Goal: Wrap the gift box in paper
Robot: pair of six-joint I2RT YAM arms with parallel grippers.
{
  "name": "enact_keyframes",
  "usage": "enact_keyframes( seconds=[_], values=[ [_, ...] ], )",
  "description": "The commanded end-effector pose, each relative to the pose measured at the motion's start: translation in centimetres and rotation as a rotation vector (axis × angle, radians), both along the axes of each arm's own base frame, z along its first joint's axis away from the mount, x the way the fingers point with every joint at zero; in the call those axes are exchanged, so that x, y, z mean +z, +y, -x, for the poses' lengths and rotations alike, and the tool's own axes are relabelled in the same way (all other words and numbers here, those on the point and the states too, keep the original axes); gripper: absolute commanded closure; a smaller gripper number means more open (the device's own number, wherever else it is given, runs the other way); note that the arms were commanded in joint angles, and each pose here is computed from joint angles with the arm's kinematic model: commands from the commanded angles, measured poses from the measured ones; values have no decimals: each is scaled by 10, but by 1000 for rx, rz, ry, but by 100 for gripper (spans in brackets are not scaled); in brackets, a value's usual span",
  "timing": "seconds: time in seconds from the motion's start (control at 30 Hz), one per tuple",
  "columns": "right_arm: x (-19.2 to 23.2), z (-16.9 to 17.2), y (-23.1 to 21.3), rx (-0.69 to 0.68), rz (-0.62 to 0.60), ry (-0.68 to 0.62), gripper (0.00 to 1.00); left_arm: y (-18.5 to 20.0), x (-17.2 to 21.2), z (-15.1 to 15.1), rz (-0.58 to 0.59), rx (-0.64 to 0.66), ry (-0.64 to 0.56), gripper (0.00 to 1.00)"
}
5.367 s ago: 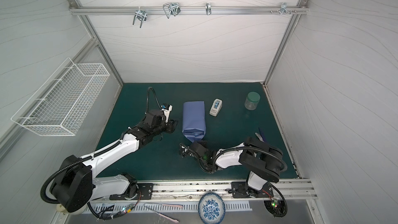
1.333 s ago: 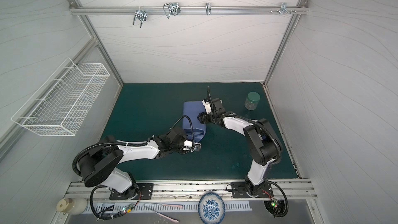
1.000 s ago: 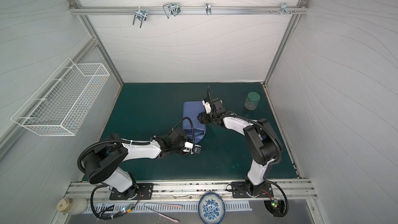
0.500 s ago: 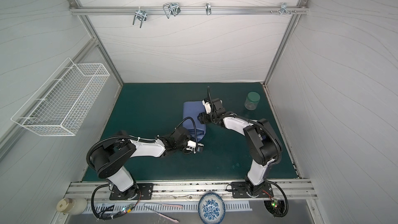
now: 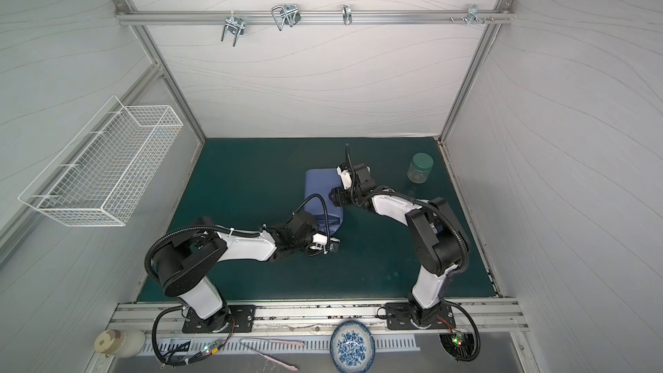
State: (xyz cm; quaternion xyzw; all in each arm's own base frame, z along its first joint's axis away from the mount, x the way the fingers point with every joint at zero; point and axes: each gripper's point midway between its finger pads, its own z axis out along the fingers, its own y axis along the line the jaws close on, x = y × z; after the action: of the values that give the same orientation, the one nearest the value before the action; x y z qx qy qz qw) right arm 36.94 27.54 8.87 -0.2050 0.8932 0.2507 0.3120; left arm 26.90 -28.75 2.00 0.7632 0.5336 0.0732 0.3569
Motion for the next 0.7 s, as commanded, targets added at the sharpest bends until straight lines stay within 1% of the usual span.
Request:
enact_keyframes(
  seconds=[0.0,0.17,0.33,0.47,0.53,0.67],
  values=[
    [-15,11,-8,10,41,42,32,-7,19,0,63,13,39,100],
    [-15,15,-8,15,35,47,32,-6,31,7,119,12,75,100],
    [-16,25,-8,22,34,50,33,-4,37,7,148,24,87,100],
    [-13,29,-8,27,36,42,32,-1,36,5,150,32,91,100],
    [-8,28,-8,30,36,26,32,1,36,2,171,61,108,100],
    [7,23,-7,30,30,-12,30,3,34,0,184,75,122,100]
  ],
)
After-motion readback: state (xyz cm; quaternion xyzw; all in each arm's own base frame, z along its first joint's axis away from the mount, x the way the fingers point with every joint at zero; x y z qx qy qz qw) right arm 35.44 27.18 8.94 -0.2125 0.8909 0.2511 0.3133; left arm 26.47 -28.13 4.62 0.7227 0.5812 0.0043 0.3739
